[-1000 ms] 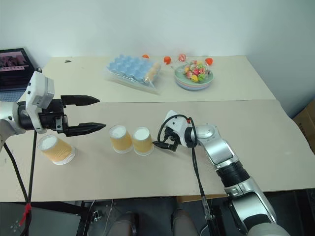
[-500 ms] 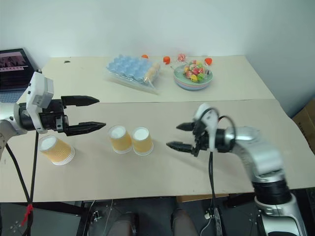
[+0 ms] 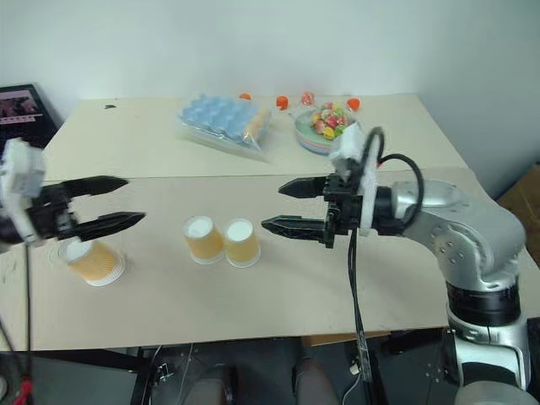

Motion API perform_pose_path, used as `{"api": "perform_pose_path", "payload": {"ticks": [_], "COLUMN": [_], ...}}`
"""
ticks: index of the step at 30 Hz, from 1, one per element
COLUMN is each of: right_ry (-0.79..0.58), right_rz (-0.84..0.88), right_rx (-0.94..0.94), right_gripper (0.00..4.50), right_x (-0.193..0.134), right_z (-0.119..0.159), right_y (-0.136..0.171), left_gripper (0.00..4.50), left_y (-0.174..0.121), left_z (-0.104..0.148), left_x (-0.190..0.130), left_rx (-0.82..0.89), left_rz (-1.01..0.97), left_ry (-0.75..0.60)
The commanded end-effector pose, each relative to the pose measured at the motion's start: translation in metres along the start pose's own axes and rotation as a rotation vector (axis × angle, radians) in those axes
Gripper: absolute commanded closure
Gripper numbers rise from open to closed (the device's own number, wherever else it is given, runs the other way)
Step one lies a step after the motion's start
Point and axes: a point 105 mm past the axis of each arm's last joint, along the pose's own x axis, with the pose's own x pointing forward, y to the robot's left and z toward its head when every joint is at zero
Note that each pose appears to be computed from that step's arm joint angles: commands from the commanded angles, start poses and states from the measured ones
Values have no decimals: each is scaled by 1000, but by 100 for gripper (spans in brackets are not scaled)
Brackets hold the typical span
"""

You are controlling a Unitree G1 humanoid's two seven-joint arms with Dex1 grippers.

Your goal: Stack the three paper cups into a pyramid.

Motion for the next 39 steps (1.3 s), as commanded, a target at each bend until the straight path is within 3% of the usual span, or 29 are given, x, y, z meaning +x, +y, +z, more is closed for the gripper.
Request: {"api": "perform_pose_path", "payload": {"ticks": [1,6,10,15,17,27,39], "right_ry": [7,12,14,16,-13,-19,3], "right_rz": [-9,20,33,44,68,61,28], "right_rx": [-89,-96,-106,-113,-113,-129,-138], "right_gripper": [3,3,3,3,3,3,3], "right_x": [5,15,19,21,20,14,4], "right_z": [2,-6,-8,-9,1,15,19], "right_y": [-9,-16,-20,-21,-16,-11,-11], "left_gripper": [0,0,0,0,0,0,0], "left_y": [4,17,26,22,17,8,14], "left_z": [8,-4,-30,-51,-71,-112,-124], "left_x": [-21,-53,-80,-90,-92,-69,-36], "left_rx": [47,27,9,-2,-36,-107,-139], "left_rz": [95,277,447,515,558,581,556], "left_ry": [-23,-53,-35,-17,-11,-19,-69]}}
